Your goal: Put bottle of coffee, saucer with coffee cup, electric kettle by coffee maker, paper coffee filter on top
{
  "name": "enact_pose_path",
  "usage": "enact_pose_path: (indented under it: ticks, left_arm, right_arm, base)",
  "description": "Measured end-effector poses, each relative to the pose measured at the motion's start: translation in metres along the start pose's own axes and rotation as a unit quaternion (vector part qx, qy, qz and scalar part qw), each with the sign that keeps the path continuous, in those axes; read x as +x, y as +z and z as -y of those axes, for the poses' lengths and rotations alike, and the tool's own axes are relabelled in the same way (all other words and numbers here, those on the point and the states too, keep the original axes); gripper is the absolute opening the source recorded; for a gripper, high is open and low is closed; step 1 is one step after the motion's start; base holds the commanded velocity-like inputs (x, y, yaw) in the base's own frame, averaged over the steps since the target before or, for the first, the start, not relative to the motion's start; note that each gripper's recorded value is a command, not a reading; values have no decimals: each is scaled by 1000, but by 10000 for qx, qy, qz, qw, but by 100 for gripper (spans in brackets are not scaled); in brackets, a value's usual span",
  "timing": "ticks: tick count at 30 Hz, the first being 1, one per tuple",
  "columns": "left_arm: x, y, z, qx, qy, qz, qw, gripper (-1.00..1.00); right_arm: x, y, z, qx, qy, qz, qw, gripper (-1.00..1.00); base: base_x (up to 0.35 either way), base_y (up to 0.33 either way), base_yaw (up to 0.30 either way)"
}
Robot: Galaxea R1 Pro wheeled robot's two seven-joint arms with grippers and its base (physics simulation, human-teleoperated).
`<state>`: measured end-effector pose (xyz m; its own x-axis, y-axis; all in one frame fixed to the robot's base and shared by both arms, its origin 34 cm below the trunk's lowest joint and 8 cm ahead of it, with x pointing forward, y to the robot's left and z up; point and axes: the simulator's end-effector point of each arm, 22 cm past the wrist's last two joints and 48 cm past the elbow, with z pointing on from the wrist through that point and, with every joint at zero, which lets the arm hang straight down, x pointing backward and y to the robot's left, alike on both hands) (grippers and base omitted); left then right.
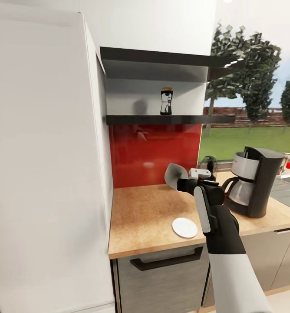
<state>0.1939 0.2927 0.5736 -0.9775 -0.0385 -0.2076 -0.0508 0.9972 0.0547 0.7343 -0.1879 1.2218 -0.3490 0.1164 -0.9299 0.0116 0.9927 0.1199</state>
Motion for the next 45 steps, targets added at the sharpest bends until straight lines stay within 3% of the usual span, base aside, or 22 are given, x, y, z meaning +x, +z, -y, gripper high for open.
enact_pose_path:
  ticks: [45]
  left_arm:
    - [19,-44,-1,10,14,-163,9999,100]
  right_arm:
    - [-18,-14,-2,25,10,-155,9999,-100]
  base:
    - [0,0,0]
